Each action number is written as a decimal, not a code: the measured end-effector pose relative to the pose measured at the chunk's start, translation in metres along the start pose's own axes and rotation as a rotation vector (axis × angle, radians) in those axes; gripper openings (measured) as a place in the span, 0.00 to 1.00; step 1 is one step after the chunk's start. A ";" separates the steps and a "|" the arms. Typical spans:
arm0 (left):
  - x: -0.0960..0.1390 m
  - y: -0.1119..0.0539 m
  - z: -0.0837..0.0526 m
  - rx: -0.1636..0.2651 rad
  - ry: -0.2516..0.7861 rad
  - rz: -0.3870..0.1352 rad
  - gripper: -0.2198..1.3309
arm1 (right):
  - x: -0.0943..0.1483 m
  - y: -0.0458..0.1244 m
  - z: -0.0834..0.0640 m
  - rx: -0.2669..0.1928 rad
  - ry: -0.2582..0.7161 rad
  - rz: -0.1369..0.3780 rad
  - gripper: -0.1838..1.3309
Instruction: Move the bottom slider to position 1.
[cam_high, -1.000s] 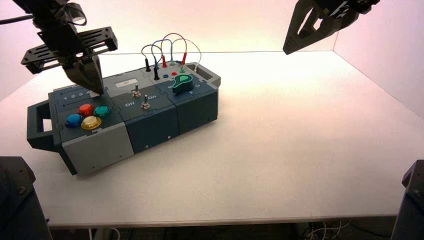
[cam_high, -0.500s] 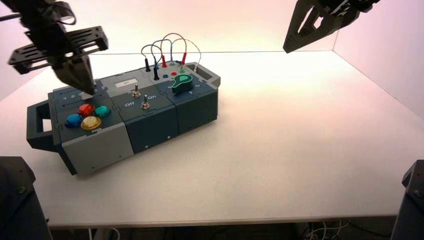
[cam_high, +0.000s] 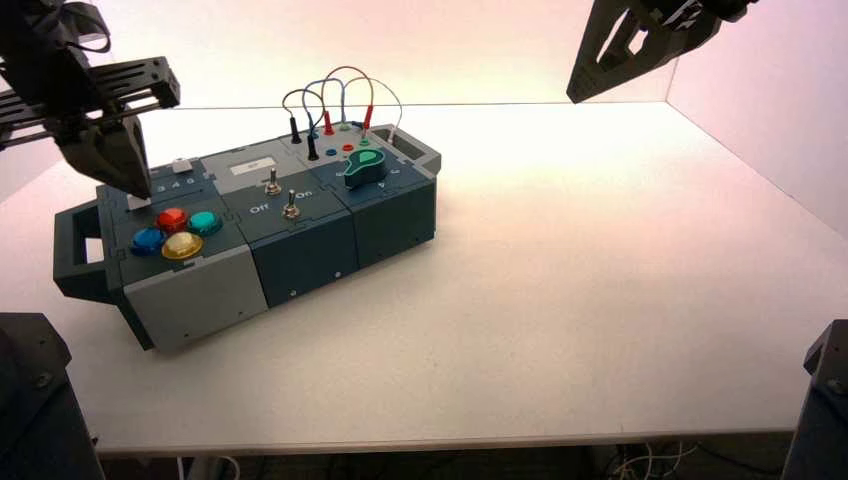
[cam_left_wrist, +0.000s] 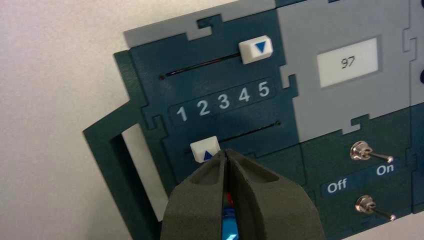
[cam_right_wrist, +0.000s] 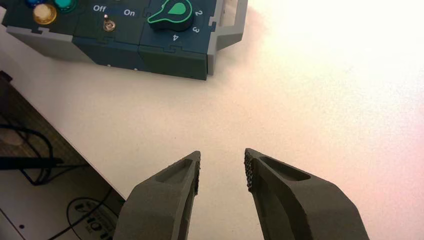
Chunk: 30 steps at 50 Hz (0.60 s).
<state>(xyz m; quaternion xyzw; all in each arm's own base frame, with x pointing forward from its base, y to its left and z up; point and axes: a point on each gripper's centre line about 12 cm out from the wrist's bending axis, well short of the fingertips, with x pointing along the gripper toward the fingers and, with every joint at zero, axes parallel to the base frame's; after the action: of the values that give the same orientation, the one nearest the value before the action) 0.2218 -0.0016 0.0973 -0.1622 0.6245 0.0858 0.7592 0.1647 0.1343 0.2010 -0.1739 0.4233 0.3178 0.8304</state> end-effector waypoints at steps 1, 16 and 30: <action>0.000 0.001 0.000 0.001 0.001 0.002 0.04 | 0.000 0.000 0.000 0.000 0.000 0.000 0.75; -0.001 0.007 -0.004 -0.004 0.009 0.017 0.04 | -0.002 0.000 0.000 0.002 -0.008 -0.001 0.75; -0.001 0.009 -0.006 -0.002 0.013 0.023 0.04 | -0.003 0.000 0.001 0.001 -0.012 0.000 0.75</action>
<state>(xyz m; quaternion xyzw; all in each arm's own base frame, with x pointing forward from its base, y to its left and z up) 0.2132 0.0051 0.0962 -0.1566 0.6312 0.0939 0.7538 0.1639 0.1339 0.2036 -0.1715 0.4183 0.3187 0.8331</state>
